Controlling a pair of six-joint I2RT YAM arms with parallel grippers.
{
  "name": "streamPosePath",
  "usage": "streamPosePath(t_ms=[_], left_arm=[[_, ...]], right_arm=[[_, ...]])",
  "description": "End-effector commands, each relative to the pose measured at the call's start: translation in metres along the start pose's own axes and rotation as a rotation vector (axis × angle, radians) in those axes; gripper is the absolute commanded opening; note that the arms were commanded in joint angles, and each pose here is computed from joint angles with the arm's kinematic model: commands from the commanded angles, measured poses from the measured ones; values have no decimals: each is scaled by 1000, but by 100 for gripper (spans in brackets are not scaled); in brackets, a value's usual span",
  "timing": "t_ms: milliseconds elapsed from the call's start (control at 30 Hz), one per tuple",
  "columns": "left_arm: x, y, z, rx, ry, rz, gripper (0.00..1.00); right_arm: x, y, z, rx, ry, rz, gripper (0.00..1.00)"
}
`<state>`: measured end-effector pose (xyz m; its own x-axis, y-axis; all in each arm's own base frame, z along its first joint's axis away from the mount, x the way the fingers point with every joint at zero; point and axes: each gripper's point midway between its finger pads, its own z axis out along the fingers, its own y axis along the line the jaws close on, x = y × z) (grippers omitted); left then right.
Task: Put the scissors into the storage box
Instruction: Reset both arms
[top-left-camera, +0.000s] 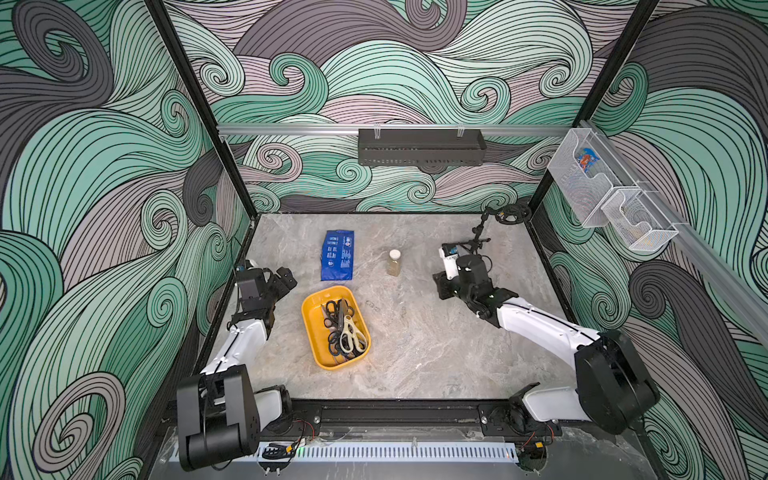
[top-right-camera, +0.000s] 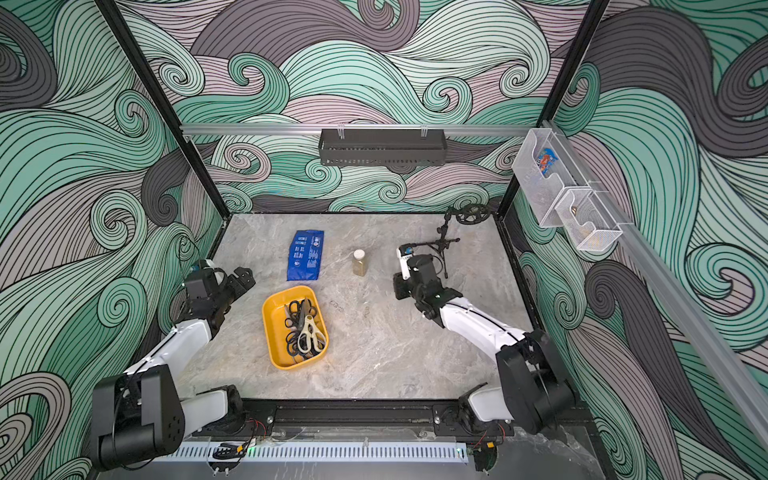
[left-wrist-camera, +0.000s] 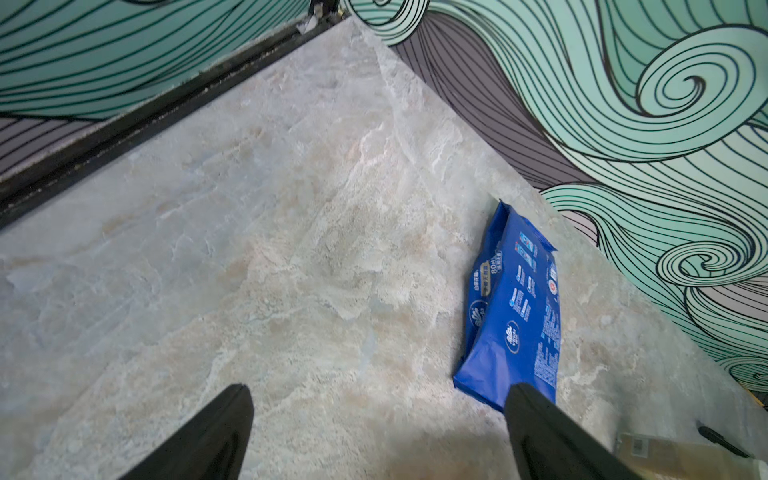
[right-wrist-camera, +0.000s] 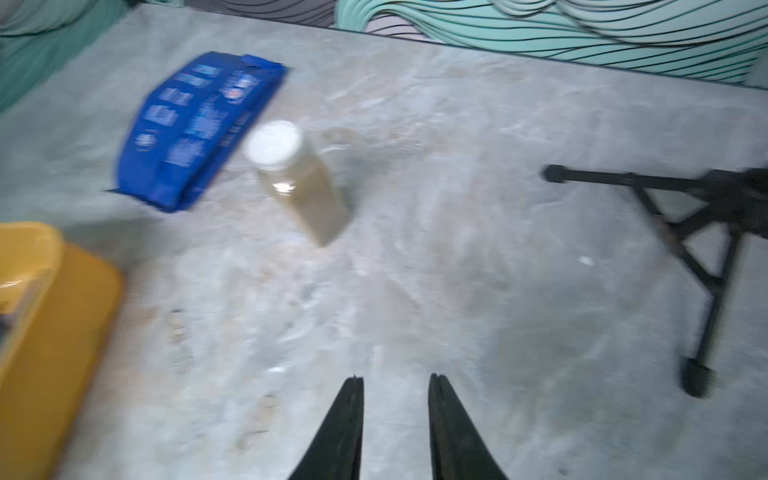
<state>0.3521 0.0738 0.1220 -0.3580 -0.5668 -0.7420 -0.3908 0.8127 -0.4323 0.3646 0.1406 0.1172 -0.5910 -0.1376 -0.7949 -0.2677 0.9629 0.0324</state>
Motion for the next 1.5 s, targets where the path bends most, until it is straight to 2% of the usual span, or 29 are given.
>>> streamPosePath(t_ms=[0, 67, 133, 233, 300, 367, 500, 567, 633, 667, 700, 767, 800, 867, 933, 1100, 1167, 1333, 1467], left_arm=[[-31, -9, 3, 53, -180, 92, 98], [-31, -14, 5, 87, -236, 148, 99], [-30, -17, 9, 99, -259, 200, 99], [-22, -28, 13, 125, -283, 288, 98], [-14, -40, 14, 145, -304, 378, 99], [-3, -52, 17, 165, -301, 450, 98], [9, -62, 30, 165, -271, 492, 99], [13, -74, 27, 214, -269, 485, 99], [29, -76, 18, 249, -322, 545, 99], [26, -78, 5, 271, -410, 547, 98], [24, -75, -1, 263, -452, 537, 99], [25, -74, 6, 239, -410, 532, 99], [26, -74, 9, 232, -391, 537, 99], [27, -73, 8, 236, -395, 538, 98], [25, -74, 3, 249, -433, 532, 99], [25, -73, 4, 243, -424, 532, 99], [24, -73, 3, 244, -437, 529, 99], [24, -73, 3, 243, -433, 528, 98], [24, -74, 3, 244, -433, 528, 99]], right_arm=[[-33, -65, -16, 223, -250, -17, 32], [-28, -96, -23, 314, -334, -12, 40], [-27, -123, -28, 404, -382, 13, 42], [-17, -147, -18, 428, -358, 42, 43], [-10, -156, -16, 435, -383, 58, 43], [-14, -155, -23, 411, -458, 42, 46], [-11, -149, -15, 289, -456, 37, 49], [-11, -151, -17, 254, -479, 54, 49], [-10, -150, -20, 231, -495, 54, 50], [-10, -151, -22, 233, -501, 56, 51], [-10, -151, -22, 229, -501, 59, 51], [-9, -153, -22, 221, -503, 68, 53], [-9, -155, -23, 215, -505, 76, 58], [-9, -156, -24, 211, -511, 78, 83], [-9, -156, -24, 213, -513, 77, 100], [-4, -161, -34, 289, -538, 93, 100], [2, -161, -49, 349, -619, 104, 100], [3, -148, -61, 309, -665, 61, 100], [0, -144, -45, 264, -613, 36, 100]])
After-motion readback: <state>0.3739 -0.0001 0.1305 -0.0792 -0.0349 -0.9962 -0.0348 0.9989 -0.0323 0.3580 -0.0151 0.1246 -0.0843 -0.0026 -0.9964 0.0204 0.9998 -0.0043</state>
